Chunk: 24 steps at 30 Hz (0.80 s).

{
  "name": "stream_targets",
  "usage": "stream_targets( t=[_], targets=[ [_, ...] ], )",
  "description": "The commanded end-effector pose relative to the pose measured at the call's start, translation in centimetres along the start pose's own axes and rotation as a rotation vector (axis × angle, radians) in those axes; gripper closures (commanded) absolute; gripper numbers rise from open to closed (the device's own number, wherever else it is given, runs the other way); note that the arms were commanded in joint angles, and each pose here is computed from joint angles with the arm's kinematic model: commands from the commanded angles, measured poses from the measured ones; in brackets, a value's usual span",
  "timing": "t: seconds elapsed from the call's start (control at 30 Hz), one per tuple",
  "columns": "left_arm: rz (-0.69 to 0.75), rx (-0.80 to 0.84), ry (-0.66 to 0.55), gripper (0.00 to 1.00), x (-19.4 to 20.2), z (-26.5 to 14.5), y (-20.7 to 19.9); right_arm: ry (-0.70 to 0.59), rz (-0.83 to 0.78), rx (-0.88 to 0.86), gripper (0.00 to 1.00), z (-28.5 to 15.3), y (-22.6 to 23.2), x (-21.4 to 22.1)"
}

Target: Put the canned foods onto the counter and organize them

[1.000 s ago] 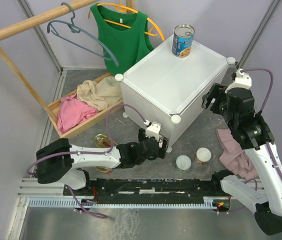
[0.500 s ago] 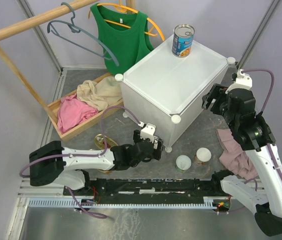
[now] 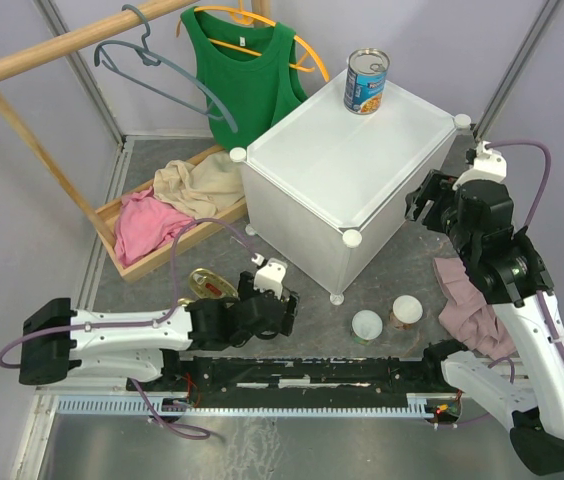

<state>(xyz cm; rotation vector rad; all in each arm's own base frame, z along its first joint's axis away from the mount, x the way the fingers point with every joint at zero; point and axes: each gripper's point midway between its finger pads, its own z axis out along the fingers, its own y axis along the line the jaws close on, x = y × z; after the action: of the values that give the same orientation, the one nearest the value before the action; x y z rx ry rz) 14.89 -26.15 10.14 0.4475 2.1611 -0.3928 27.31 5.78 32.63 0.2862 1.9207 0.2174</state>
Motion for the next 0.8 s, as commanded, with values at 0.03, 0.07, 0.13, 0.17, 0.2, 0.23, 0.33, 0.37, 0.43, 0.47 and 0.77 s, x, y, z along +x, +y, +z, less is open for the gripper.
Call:
stream_targets(
  t=[0.03,0.07,0.13,0.17,0.2,0.23,0.33,0.37,0.43,0.47,0.77],
  targets=[
    [-0.056,-0.044,-0.113,0.97,-3.7,-2.2,0.6,-0.028,0.023,-0.016,0.2,-0.3,0.3,-0.4],
    [-0.056,-0.045,-0.122,0.97,-4.1,-2.5,0.6,-0.03,0.025,-0.016,0.2,-0.3,0.3,-0.5],
    [-0.059,-0.041,-0.143,0.97,-5.0,-3.1,0.4,-0.031,0.026,-0.016,0.2,-0.4,0.3,-0.5],
    [-0.061,-0.037,-0.156,0.97,-5.5,-3.5,0.2,-0.03,0.024,-0.016,0.2,-0.4,0.3,-0.5],
    [-0.068,-0.032,-0.172,0.97,-6.2,-3.9,0.0,-0.032,0.024,-0.017,0.2,-0.5,0.3,-0.6],
    [-0.065,-0.033,-0.178,0.97,-6.5,-4.2,0.0,-0.033,0.025,-0.017,0.2,-0.5,0.3,-0.6],
    [-0.078,-0.019,-0.209,0.97,-8.1,-5.2,-0.3,-0.034,0.025,-0.014,0.2,-0.5,0.2,-0.6],
    [-0.082,-0.014,-0.217,0.97,-8.5,-5.5,-0.4,-0.035,0.026,-0.015,0.2,-0.6,0.2,-0.7],
    [-0.092,-0.003,-0.23,0.97,-9.2,-5.9,-0.5,-0.038,0.027,-0.015,0.2,-0.6,0.2,-0.7],
    [-0.099,0.003,-0.237,0.97,-9.6,-6.2,-0.6,-0.038,0.026,-0.015,0.2,-0.7,0.2,-0.7],
    [-0.133,0.023,-0.313,0.97,-13.5,-9.0,-0.6,-0.051,0.031,-0.018,0.2,-1.1,0.2,-1.3]
  ],
)
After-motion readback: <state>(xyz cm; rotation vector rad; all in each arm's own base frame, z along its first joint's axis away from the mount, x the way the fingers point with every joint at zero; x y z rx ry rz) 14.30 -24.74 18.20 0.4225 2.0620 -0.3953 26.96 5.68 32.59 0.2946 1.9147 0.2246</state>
